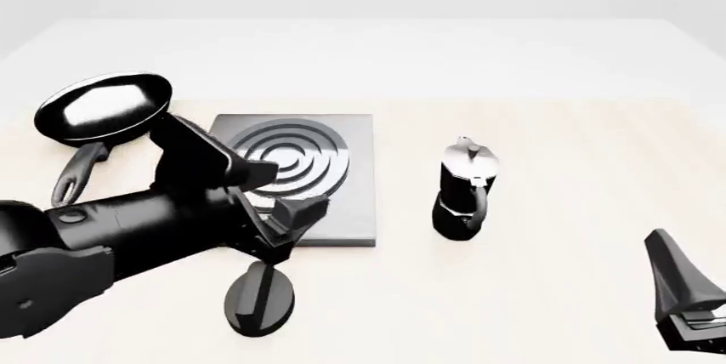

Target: Turn on the stove and put the moka pot on it.

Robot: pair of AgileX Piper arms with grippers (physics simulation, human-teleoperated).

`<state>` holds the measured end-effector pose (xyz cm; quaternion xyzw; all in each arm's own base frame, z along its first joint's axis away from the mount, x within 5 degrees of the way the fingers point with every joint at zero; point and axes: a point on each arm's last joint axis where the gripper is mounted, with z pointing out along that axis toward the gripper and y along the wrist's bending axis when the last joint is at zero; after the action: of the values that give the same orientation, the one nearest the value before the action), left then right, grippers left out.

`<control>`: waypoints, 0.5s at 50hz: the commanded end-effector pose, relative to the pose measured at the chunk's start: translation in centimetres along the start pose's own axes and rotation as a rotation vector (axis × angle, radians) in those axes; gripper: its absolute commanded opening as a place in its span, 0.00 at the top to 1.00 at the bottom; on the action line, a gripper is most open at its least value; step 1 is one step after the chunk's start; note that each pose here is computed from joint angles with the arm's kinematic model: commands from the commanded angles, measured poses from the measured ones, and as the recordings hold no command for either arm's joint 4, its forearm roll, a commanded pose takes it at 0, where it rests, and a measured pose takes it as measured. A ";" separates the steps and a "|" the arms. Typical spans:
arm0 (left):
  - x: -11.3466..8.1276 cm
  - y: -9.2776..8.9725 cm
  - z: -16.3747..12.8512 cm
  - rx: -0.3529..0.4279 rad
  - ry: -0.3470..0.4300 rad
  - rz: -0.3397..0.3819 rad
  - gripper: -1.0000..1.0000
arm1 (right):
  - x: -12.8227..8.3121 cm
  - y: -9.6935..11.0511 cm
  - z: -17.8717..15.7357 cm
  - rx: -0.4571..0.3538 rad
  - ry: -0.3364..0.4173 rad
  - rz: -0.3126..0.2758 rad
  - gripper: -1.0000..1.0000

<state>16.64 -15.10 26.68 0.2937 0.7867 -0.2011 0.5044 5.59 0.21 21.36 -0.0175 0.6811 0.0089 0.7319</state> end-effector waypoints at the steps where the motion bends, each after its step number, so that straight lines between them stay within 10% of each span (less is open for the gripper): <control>1: 1.4 -2.2 3.0 0.077 0.086 -0.049 0.00 | 0.2 0.0 0.0 -0.001 0.006 0.004 0.00; 25: 5.0 -4.2 5.8 0.118 0.210 -0.116 0.00 | 0.3 0.0 0.0 0.000 0.012 0.017 0.00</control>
<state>16.44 -19.63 21.67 0.2993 0.8246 -0.2408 0.4152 5.62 0.22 21.11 -0.0133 0.6848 0.0142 0.7284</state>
